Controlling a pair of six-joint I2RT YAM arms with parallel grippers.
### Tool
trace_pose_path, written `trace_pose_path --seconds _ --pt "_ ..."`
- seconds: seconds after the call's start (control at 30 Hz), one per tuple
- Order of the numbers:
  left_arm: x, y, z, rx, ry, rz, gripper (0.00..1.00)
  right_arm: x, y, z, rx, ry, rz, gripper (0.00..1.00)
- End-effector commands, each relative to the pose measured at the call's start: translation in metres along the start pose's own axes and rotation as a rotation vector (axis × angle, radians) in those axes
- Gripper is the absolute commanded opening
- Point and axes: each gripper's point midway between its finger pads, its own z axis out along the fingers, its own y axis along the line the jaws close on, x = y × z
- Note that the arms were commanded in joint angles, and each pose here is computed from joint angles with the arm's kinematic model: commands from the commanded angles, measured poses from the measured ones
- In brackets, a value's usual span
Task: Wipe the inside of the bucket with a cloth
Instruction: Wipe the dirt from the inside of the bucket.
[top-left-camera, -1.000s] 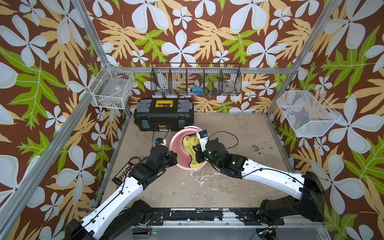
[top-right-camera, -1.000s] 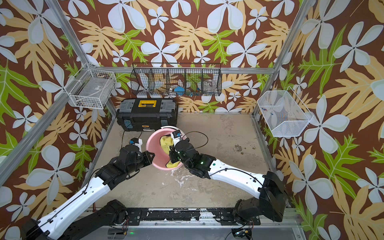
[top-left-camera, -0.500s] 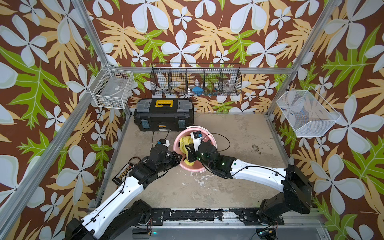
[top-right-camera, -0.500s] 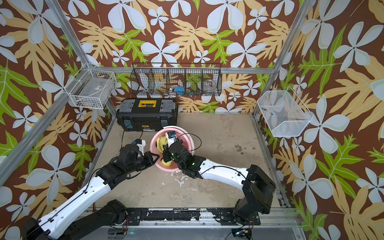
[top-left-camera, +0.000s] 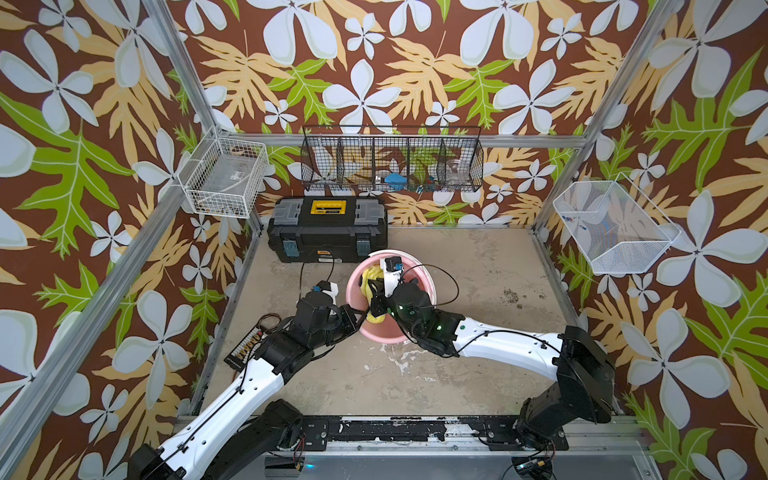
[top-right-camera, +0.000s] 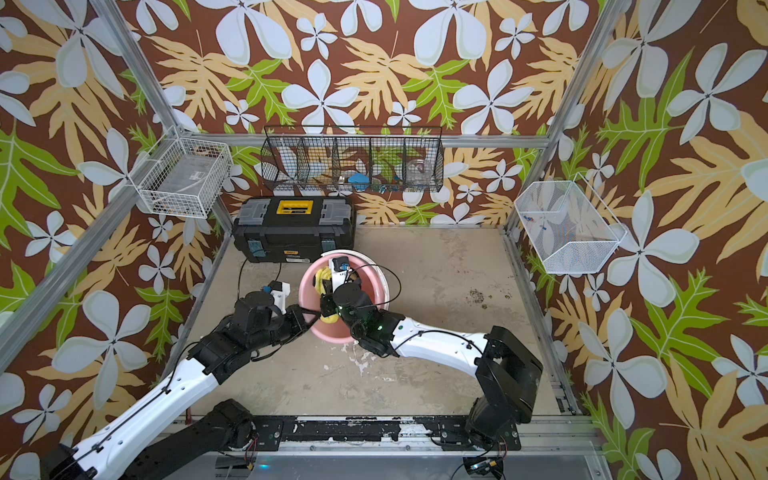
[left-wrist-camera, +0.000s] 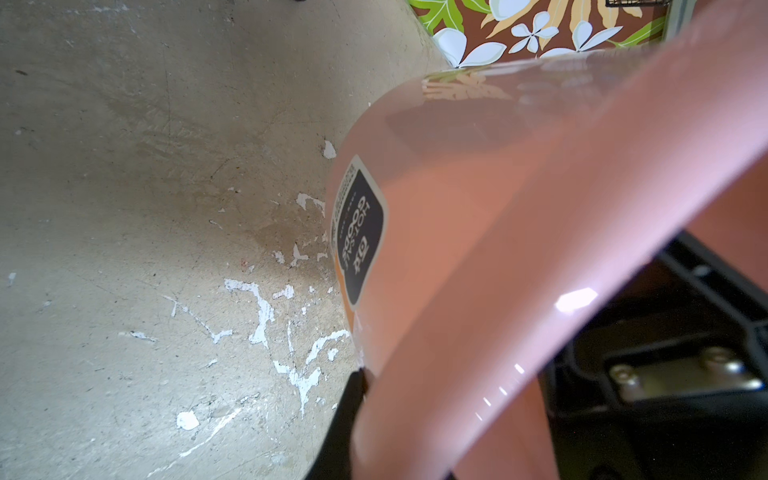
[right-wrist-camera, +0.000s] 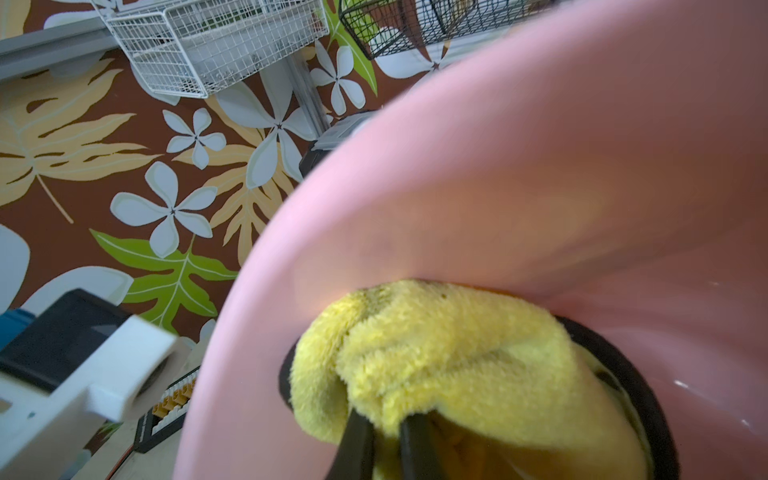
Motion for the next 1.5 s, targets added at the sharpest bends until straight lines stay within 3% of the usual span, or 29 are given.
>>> trace_pose_path --seconds 0.0,0.3,0.63,0.9,1.3,1.47 --pt "0.011 -0.007 -0.003 0.044 0.051 0.013 0.00 -0.052 -0.010 -0.005 0.105 -0.172 0.017 0.00" --pt "0.003 0.001 -0.008 -0.023 0.012 0.047 0.00 -0.061 -0.041 -0.002 0.346 -0.192 -0.113 0.00" --pt "-0.032 -0.011 -0.016 -0.147 -0.126 0.176 0.00 -0.045 -0.058 0.020 0.566 -0.023 -0.389 0.00" --pt "-0.041 -0.014 -0.009 -0.200 -0.200 0.213 0.00 -0.037 -0.074 0.008 0.640 0.009 -0.456 0.00" --pt "-0.071 -0.018 -0.018 -0.249 -0.360 0.222 0.00 -0.023 -0.060 -0.027 0.376 0.106 -0.329 0.00" --pt "-0.075 -0.019 -0.014 -0.267 -0.365 0.256 0.00 -0.037 -0.051 -0.047 0.268 0.050 -0.363 0.00"
